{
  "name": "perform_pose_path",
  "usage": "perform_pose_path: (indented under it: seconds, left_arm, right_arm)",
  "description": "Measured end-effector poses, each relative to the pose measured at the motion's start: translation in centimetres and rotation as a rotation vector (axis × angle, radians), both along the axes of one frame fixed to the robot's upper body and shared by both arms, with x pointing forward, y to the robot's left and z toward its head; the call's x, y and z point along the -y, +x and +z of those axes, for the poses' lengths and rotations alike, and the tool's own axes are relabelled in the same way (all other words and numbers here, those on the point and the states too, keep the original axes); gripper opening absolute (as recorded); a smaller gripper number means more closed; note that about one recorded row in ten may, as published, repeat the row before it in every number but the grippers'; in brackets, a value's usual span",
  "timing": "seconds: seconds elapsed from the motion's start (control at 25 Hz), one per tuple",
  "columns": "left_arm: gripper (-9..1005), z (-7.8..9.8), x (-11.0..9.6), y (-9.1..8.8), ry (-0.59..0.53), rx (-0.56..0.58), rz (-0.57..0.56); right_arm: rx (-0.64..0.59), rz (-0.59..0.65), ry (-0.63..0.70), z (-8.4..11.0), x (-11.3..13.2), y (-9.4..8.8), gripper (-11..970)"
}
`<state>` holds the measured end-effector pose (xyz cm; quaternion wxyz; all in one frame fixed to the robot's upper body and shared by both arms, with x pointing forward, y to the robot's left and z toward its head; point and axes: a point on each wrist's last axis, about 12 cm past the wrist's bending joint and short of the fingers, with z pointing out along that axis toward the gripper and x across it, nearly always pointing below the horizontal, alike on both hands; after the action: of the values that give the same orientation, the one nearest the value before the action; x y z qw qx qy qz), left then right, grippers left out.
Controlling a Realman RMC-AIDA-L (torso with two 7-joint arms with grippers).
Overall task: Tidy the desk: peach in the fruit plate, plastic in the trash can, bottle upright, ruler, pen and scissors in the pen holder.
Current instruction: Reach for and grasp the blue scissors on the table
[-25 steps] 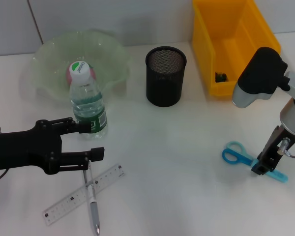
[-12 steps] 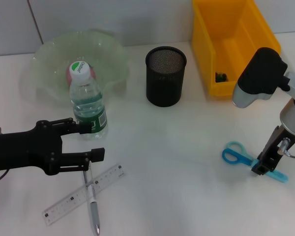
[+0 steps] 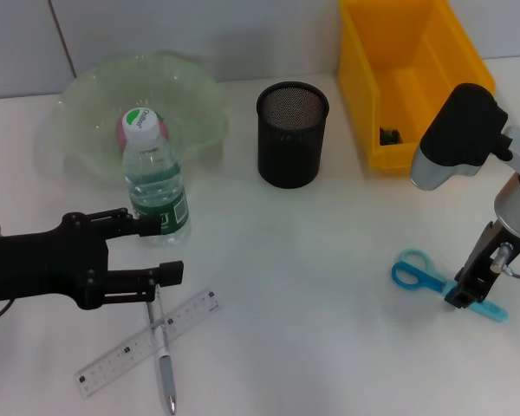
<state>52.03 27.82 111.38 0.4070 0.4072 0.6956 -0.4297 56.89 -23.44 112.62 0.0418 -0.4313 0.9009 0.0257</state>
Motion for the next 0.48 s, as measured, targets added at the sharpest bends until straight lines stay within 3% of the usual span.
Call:
perform_pose_path:
  seconds: [0.48]
  left_arm:
    - [815,0.07,-0.11,-0.03,-0.002,0.000,-0.001]
  right_arm:
    - [-0.002,0.000,0.000,-0.04,0.00,-0.01,299]
